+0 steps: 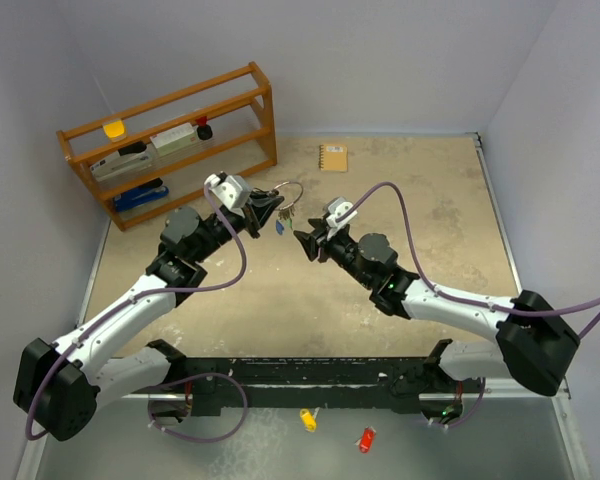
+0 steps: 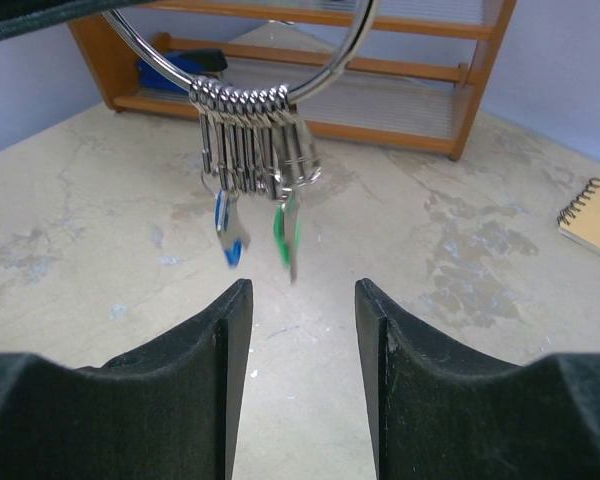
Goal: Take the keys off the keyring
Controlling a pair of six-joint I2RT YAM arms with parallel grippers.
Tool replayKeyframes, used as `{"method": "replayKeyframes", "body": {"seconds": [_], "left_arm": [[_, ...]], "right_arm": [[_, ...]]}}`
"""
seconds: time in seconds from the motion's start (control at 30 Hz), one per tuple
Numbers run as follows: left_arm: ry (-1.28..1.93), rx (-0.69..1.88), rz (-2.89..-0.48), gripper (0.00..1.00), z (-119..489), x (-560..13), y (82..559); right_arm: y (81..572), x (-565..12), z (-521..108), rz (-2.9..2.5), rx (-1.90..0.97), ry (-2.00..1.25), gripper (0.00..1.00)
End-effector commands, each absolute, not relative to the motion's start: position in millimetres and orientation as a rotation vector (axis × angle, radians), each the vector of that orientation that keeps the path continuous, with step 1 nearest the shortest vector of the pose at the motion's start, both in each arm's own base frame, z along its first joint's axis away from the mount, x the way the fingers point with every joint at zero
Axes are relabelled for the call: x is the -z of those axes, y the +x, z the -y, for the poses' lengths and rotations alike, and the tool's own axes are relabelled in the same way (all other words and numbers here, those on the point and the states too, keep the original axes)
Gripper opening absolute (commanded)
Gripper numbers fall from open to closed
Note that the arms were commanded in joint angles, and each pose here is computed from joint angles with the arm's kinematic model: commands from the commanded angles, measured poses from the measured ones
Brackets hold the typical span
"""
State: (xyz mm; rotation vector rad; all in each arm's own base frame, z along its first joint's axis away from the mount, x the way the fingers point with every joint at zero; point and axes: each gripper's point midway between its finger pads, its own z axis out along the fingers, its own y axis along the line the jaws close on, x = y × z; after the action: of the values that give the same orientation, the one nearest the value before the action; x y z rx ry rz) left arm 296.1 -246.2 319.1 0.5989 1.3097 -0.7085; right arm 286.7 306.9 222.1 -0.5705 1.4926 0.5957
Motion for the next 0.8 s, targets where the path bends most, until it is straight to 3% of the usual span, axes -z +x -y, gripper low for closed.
{"method": "replayKeyframes", "body": {"seconds": [0.0,0.77], "left_arm": [[0.565,0.738,-1.187,0.00,246,-366,287],[0.553,0.760,-1.155,0.00,247,-376,277]], "right_arm": [[284,-254,-319,-1.375,-0.663,-0.547,0.47],[308,-258,-329,-1.348,-0.562,-0.522,0.40]]}}
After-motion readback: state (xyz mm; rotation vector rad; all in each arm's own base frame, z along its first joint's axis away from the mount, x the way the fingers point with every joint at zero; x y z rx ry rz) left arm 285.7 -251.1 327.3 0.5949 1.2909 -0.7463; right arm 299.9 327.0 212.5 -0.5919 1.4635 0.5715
